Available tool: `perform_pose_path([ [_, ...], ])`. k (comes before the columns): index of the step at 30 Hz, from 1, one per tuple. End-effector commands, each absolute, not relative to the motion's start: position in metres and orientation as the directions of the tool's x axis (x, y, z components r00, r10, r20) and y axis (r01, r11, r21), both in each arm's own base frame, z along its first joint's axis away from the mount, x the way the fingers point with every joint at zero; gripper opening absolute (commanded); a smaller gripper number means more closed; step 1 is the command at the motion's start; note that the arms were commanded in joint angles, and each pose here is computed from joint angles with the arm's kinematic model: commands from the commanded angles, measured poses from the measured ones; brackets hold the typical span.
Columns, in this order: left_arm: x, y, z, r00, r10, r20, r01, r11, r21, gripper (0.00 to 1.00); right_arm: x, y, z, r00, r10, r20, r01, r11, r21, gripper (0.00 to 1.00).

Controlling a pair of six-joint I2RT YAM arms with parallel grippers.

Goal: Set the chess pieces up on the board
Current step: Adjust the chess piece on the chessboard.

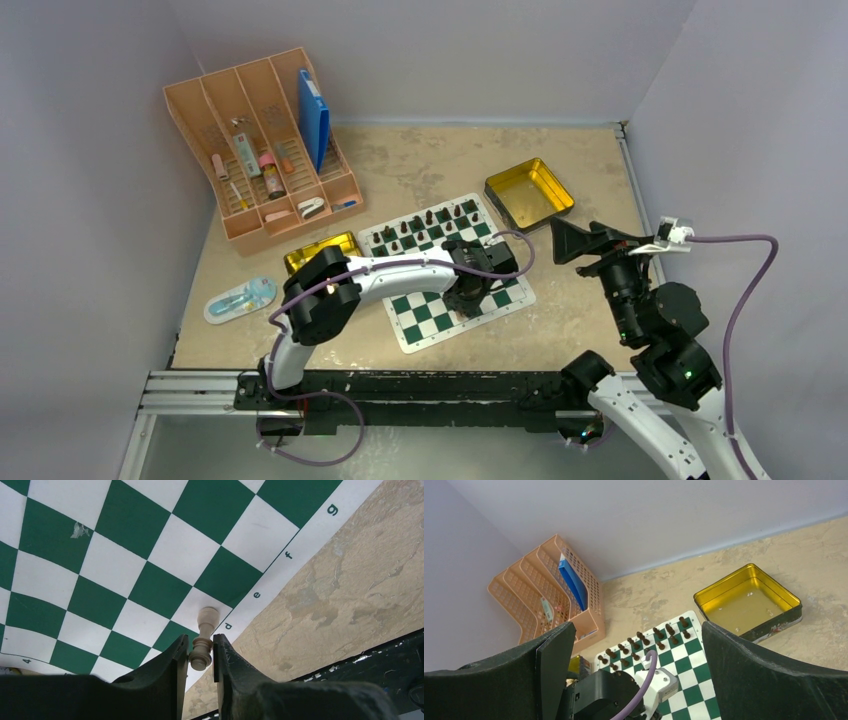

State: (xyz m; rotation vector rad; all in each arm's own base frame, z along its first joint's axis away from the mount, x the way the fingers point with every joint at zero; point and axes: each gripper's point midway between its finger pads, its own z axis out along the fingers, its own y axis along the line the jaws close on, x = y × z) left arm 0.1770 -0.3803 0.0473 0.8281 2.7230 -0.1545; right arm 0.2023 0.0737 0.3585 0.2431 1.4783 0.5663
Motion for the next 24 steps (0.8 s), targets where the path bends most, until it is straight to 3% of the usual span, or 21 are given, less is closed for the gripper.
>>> perform_pose_path([
  [1,0.183,-0.384,0.056,-0.78,0.535,-0.324,0.566,0.824,-0.002,0.22,0.198,0.073,0.382,0.033,0.51,-0.859,-0.243,0.838,0.488,0.99],
  [24,0.185,-0.39,0.058,-0.768,0.559,-0.311,0.586,0.81,0.008,0.17,0.198,0.075,0.383,0.028,0.521,-0.853,-0.25,0.83,0.499,0.99],
])
